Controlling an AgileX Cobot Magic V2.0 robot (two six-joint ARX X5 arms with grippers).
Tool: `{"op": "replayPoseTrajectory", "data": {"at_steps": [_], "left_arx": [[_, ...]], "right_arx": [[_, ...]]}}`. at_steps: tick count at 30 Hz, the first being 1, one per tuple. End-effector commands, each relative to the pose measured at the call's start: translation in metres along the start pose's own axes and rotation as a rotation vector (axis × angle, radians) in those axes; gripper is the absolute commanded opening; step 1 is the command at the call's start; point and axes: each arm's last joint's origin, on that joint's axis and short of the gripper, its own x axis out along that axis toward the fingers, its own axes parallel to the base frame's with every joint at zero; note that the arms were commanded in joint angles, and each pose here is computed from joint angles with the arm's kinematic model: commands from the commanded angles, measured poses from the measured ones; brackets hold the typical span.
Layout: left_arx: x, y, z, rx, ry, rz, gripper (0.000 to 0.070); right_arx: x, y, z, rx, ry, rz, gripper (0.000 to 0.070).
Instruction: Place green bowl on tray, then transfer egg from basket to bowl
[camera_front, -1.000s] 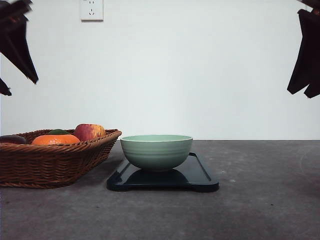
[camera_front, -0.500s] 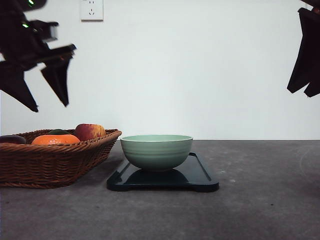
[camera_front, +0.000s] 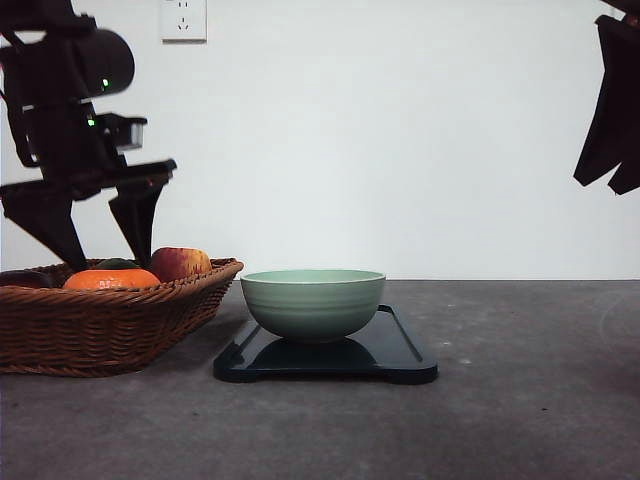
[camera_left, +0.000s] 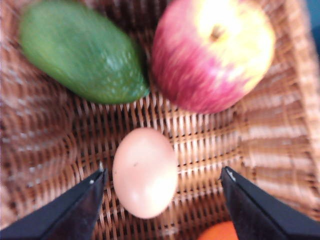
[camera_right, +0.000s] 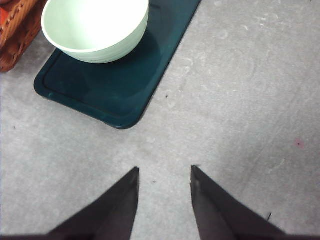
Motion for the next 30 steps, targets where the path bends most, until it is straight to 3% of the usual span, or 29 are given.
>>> {"op": "replayPoseTrajectory", "data": {"at_steps": [1, 12, 16, 22, 27, 30], "left_arx": [[0.008, -0.001, 0.005, 0.018, -0.001, 0.008, 0.0467], [0.027, 0.001, 0.006, 0.017, 0.016, 0.025, 0.0454], [0.027, 0.001, 0.005, 0.016, 0.027, 0.029, 0.0284], [0.026, 0.001, 0.002, 0.015, 0.053, 0.030, 0.0255], [0.026, 0.001, 0.002, 0.015, 0.060, 0.030, 0.0144], [0.026, 0.001, 0.002, 0.015, 0.060, 0.030, 0.0146]], "right_arx": [[0.000, 0.001, 0.002, 0.007, -0.009, 0.004, 0.0193], [0.000, 0.002, 0.004, 0.008, -0.032, 0.008, 0.0193], [0.000, 0.002, 0.004, 0.008, -0.034, 0.003, 0.0193], [0.000, 0.001, 0.004, 0.008, -0.042, -0.015, 0.0193], [0.000, 0.001, 0.004, 0.008, -0.042, -0.015, 0.0193], [0.000, 0.001, 0.004, 0.008, -0.042, -0.015, 0.0193]]}}
